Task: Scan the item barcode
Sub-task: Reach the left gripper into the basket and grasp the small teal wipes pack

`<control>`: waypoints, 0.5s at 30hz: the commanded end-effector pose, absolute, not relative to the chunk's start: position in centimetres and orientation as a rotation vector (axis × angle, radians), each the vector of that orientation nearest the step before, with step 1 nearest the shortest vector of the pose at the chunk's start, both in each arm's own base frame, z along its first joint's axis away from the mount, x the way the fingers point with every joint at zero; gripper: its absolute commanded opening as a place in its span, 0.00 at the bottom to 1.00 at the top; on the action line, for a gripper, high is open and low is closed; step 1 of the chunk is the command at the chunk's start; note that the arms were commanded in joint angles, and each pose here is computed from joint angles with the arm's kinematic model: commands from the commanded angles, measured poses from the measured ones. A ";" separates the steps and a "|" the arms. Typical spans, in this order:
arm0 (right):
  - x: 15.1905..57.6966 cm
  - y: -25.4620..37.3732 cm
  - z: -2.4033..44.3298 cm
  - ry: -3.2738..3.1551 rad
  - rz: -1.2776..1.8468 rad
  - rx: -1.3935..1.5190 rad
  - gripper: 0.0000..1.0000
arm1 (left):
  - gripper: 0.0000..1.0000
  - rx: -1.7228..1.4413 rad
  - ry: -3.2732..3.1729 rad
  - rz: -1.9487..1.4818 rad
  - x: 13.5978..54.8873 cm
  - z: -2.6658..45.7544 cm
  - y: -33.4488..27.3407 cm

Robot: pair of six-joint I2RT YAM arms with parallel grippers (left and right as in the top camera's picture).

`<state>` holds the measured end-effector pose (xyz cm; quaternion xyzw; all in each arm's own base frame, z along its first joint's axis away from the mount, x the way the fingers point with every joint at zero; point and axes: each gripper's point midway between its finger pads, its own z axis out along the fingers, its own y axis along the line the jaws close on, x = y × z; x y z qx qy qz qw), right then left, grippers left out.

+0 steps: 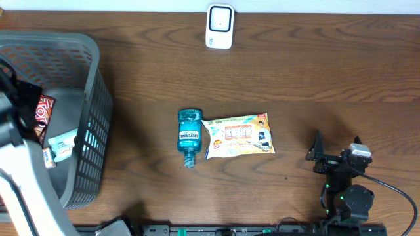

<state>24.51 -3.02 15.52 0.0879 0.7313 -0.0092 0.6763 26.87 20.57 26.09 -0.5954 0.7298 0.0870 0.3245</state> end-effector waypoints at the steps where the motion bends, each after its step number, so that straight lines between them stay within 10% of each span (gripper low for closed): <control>1: 24.5 -3.1 15.4 1.645 -0.034 0.189 0.99 | 0.98 -1.814 2.051 0.038 27.9 19.6 18.9; 15: 24.5 -3.1 15.4 1.645 -0.034 0.189 0.99 | 0.98 -2.394 2.196 0.215 26.6 4.4 18.1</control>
